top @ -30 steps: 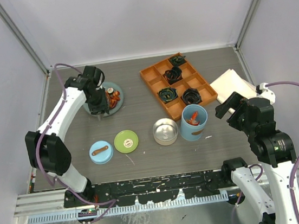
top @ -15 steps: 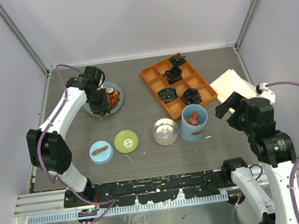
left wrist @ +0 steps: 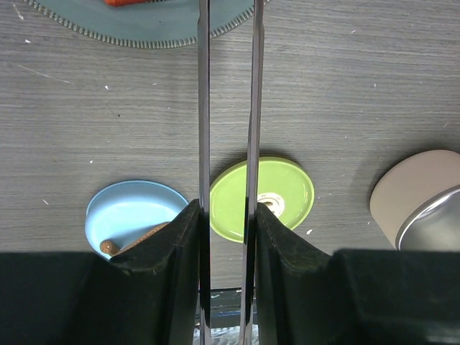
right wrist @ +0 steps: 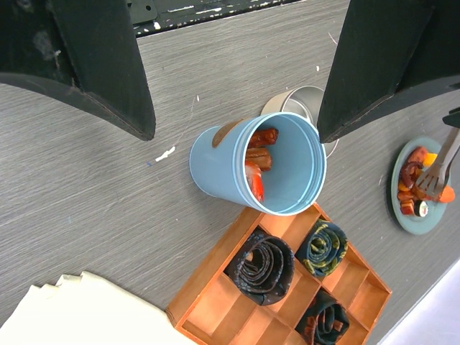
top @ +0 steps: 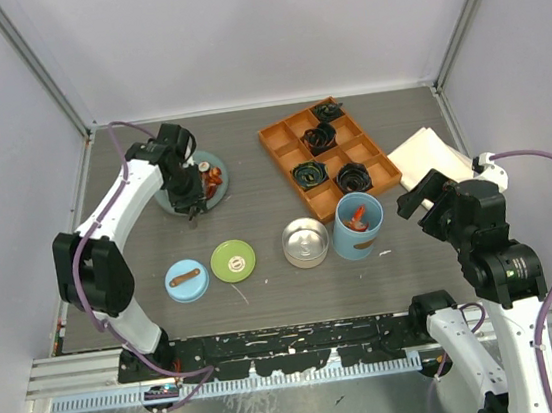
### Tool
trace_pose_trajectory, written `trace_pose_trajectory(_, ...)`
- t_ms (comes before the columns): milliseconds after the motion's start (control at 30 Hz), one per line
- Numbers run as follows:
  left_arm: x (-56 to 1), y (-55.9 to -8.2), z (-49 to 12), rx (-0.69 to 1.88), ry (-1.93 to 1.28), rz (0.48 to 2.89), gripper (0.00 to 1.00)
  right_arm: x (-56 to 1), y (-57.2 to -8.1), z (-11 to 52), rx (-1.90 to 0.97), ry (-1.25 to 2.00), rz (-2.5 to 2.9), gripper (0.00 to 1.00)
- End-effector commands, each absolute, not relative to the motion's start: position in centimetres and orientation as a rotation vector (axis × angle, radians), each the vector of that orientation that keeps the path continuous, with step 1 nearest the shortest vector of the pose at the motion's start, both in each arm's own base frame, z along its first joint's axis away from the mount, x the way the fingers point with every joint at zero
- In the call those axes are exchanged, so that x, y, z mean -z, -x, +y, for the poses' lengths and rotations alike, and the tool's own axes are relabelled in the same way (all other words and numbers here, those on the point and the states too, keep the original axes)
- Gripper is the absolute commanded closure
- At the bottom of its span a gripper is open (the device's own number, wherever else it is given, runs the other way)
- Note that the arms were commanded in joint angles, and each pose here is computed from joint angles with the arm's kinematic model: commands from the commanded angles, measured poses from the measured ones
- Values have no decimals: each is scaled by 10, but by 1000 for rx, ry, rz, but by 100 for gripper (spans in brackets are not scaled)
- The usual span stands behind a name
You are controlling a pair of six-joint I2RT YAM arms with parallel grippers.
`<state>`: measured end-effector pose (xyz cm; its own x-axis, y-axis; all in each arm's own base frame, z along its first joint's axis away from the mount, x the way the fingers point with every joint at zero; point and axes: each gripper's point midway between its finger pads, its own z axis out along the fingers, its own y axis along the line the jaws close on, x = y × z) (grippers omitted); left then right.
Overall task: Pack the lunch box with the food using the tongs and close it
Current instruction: Pick up the fake food from the plate.
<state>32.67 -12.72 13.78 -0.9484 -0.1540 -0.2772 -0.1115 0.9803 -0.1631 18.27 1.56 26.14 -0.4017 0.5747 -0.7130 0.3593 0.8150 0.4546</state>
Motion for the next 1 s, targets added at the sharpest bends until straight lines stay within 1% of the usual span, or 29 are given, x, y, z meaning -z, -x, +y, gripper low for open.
trace_pose_trajectory(0, -142, -334, -131, 252, 163, 2802, 69, -281, -189, 19, -323, -679, 1978, 0)
trace_pose_trajectory(133, -147, -335, -128, 238, 163, 2781, 76, -281, -189, 18, -321, -680, 1976, 0)
trace_pose_trajectory(267, -155, -336, -126, 226, 167, 2755, 85, -279, -188, 19, -324, -680, 1979, 0)
trace_pose_trajectory(500, -177, -336, -121, 221, 171, 2692, 86, -280, -187, 18, -325, -683, 1972, 0)
trace_pose_trajectory(967, -186, -333, -120, 221, 158, 2682, 86, -282, -185, 19, -334, -683, 1967, 0)
